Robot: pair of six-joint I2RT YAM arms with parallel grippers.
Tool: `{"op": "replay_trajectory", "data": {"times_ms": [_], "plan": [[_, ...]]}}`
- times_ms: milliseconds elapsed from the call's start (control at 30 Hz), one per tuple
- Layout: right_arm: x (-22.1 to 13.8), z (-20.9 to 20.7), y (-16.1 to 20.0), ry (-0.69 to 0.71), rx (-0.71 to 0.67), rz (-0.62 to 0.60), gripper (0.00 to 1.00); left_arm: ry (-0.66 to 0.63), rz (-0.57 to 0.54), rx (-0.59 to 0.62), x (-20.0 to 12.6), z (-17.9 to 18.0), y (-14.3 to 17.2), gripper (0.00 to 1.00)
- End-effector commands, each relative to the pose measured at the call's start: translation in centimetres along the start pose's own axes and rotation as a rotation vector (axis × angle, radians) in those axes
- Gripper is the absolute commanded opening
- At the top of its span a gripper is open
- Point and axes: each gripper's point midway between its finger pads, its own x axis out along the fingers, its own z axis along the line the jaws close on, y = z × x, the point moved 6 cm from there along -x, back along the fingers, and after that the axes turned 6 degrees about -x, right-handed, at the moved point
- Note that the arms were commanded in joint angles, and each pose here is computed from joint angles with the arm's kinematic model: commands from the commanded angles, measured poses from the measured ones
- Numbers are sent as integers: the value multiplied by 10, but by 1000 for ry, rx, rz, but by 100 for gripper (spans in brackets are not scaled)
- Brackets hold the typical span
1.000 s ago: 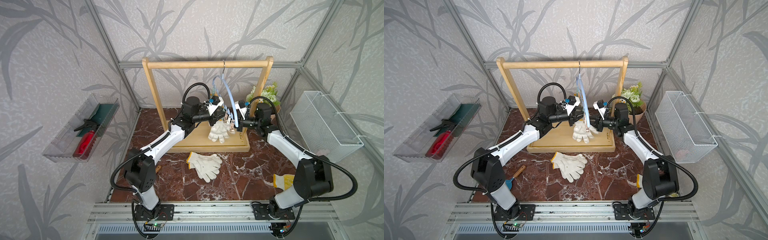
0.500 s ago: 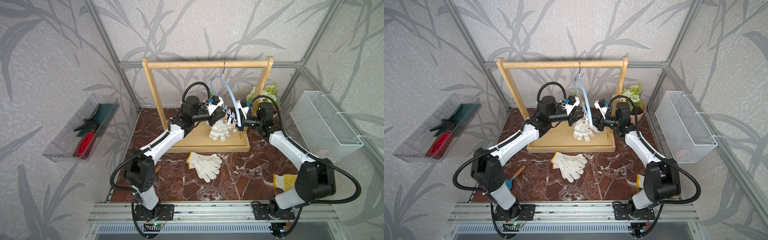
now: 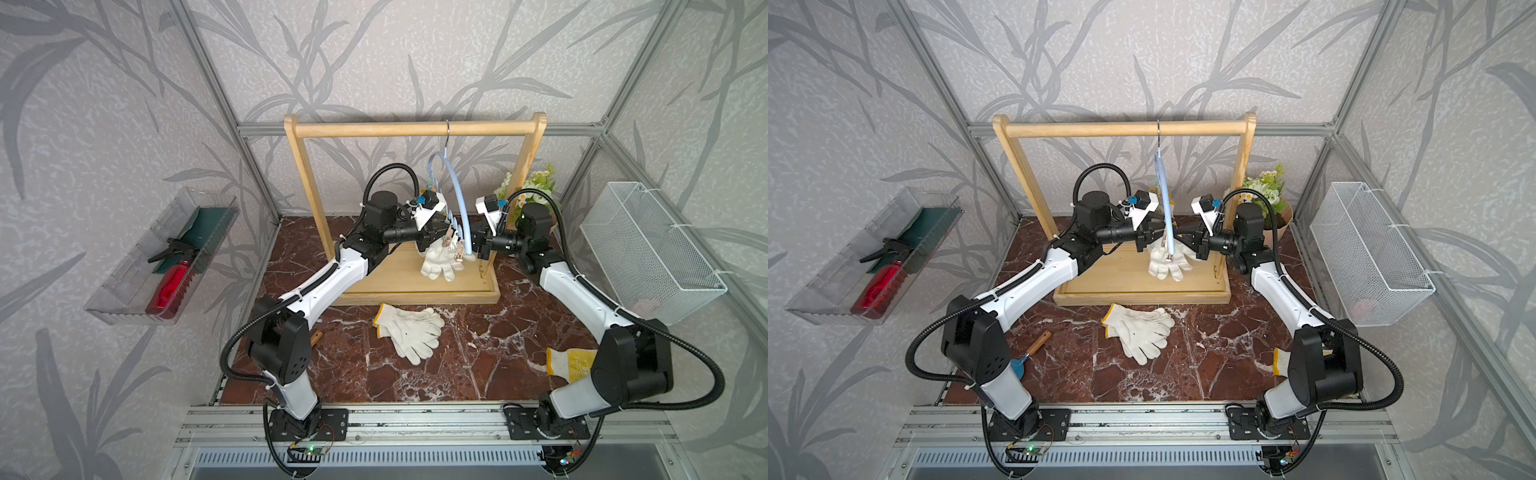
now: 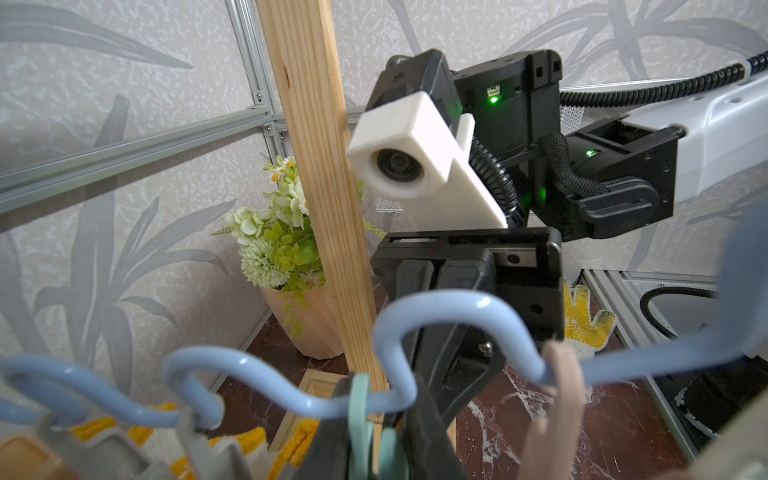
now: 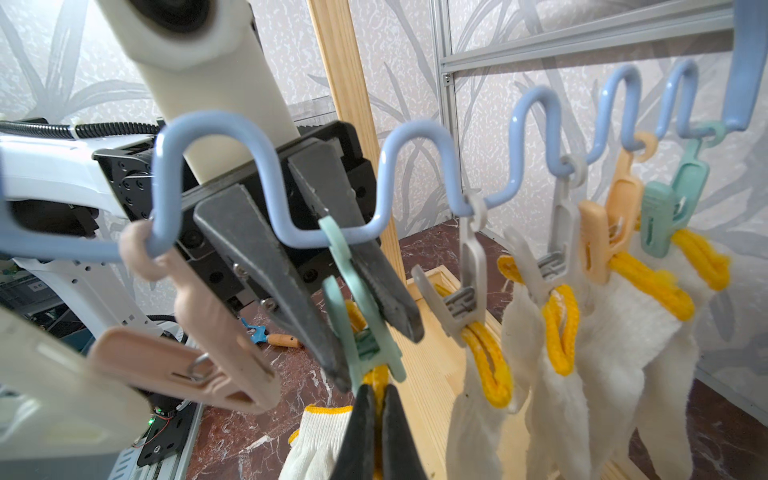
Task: Clip the gloves onto a hanger to dry
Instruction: Clamp the glove onto the hanger.
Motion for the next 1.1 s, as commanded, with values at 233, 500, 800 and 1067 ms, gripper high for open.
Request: {"op": "replay_trajectory", "data": {"times_ms": [233,500,800,1067], "plan": [[-5,4,-16,20,-51,-34,6,2,21,-29,-1,-3,9,36],[-7,-4,-1,110,-26,3,40,-91,19,-44,-24,-1,7,55],[-24,3,53,289,64,71,53,-322,71,-119,-66,-7,37,62],[-45,32,118,400,217,85,54,-720,212,-395,-121,-24,119,62]]}}
